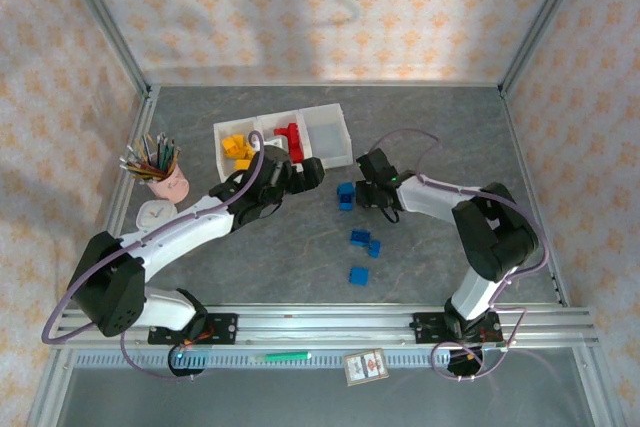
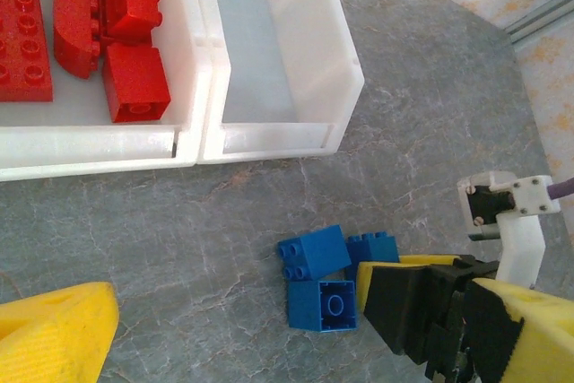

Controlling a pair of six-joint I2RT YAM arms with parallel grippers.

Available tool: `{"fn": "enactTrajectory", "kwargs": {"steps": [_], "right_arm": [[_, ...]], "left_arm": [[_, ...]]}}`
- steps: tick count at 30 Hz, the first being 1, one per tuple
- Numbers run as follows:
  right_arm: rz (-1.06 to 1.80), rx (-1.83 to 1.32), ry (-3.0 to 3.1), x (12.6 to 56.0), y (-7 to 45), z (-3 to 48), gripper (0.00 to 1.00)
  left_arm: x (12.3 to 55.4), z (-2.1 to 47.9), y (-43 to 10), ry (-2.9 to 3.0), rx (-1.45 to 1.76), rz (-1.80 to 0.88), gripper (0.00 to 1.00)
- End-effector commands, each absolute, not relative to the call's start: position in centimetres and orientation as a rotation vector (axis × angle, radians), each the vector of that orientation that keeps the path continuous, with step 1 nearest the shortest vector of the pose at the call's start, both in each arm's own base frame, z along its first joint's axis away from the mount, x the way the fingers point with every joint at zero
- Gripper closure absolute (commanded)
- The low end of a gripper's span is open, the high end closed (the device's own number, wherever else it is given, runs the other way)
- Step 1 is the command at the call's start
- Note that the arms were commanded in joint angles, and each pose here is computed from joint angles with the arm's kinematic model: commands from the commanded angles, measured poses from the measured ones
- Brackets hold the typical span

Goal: Sort the legos into containers by color
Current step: Pick up the lego from the center of the table, then place the lego in the container.

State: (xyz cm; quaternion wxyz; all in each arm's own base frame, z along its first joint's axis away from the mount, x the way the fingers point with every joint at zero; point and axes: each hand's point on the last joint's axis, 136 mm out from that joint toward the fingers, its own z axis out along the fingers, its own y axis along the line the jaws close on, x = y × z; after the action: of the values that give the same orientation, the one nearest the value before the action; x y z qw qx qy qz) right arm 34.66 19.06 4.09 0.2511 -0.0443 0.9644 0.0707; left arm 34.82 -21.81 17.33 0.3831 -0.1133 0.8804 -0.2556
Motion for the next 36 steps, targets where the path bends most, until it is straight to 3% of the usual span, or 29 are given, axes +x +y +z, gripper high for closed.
{"fn": "enactTrajectory", "kwargs": {"steps": [1, 14, 24, 30, 36], "right_arm": [[0.166, -0.126, 2.546, 36.1, 18.9, 7.5, 0.67], [0.298, -0.148, 2.412, 41.9, 23.4, 14.5, 0.66], [0.302, -0.172, 2.391, 47.8, 27.2, 13.8, 0.64], [0.306, -0.183, 2.368, 49.6, 28.3, 14.2, 0.46], [0.323, -0.187, 2.34, 48.0, 27.4, 16.2, 0.4]], "left_arm": [[35.8, 19.7, -21.9, 2.176, -0.288, -0.669, 0.01], [38.6, 22.7, -18.7, 2.073, -0.362, -0.647, 0.01], [40.6, 21.6, -16.8, 2.068, -0.434, -0.597, 0.01], [41.1, 21.1, -17.0, 2.077, -0.432, -0.597, 0.01], [40.7, 21.2, -17.3, 2.086, -0.391, -0.616, 0.01]]}}
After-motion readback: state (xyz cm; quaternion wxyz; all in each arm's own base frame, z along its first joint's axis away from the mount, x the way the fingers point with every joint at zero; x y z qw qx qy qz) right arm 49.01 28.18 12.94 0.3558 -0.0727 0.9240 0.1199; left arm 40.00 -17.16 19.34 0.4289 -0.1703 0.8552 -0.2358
